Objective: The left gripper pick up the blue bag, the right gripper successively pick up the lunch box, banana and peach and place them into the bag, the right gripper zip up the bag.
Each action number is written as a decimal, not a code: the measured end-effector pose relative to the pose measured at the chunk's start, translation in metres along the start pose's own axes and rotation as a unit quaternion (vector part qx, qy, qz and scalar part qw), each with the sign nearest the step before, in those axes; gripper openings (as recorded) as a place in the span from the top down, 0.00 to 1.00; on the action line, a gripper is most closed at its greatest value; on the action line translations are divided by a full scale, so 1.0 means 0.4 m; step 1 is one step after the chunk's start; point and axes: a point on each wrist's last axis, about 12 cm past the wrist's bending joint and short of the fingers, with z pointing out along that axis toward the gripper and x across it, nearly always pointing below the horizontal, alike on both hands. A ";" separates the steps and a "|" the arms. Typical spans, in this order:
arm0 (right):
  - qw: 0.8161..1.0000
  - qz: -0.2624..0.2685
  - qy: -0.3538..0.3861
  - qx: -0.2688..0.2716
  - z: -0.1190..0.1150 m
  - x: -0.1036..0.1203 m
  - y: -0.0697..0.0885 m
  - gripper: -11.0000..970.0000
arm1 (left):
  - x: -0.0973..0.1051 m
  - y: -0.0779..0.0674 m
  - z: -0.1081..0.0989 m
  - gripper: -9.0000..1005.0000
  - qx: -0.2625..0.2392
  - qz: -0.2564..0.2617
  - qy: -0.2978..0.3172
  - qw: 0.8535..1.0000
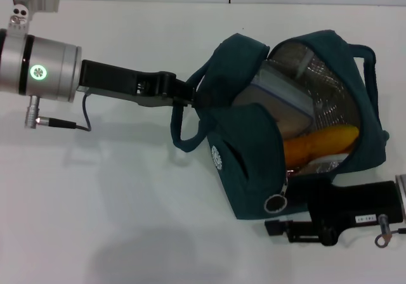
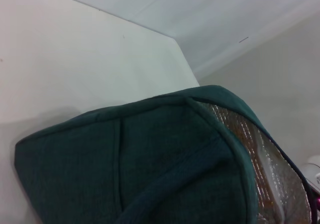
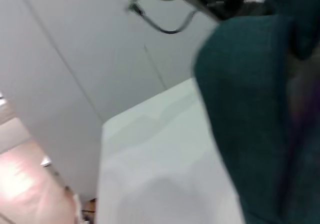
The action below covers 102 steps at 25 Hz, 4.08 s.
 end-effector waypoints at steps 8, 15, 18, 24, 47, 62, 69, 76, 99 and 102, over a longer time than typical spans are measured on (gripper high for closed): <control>1.000 -0.003 -0.005 0.019 0.005 -0.001 -0.011 0.52 | 0.005 0.003 -0.002 0.95 -0.001 -0.002 -0.001 1.000; 1.000 -0.002 -0.004 0.024 0.013 -0.002 -0.015 0.55 | 0.004 0.002 -0.002 0.95 -0.001 -0.001 -0.001 1.000; 0.999 -0.001 -0.002 0.033 0.015 0.000 -0.021 0.57 | 0.002 0.001 -0.001 0.95 0.000 0.000 0.000 1.000; 0.999 -0.001 0.000 0.042 0.016 -0.002 -0.028 0.70 | 0.000 0.000 0.000 0.95 0.000 0.003 0.000 1.000; 0.994 0.039 -0.061 0.085 -0.057 0.034 -0.019 0.98 | 0.002 0.001 -0.001 0.95 0.001 0.003 -0.002 1.000; 0.993 0.029 -0.082 0.086 -0.093 0.036 -0.005 0.98 | 0.001 -0.001 0.003 0.95 0.003 0.004 -0.001 1.000; 0.992 0.060 -0.061 0.090 -0.122 0.043 -0.012 0.98 | -0.002 -0.002 0.002 0.95 0.002 0.005 -0.001 1.000; 0.991 0.089 -0.046 0.094 -0.151 0.031 -0.023 0.97 | -0.005 -0.003 0.001 0.95 0.002 0.006 -0.003 1.000; 0.994 0.107 0.025 0.023 -0.084 -0.021 -0.020 0.97 | -0.003 -0.004 0.005 0.95 0.005 0.009 -0.003 1.000; 0.992 0.119 0.033 0.026 -0.081 -0.019 -0.023 0.97 | -0.004 -0.004 0.004 0.95 0.004 0.012 -0.003 1.000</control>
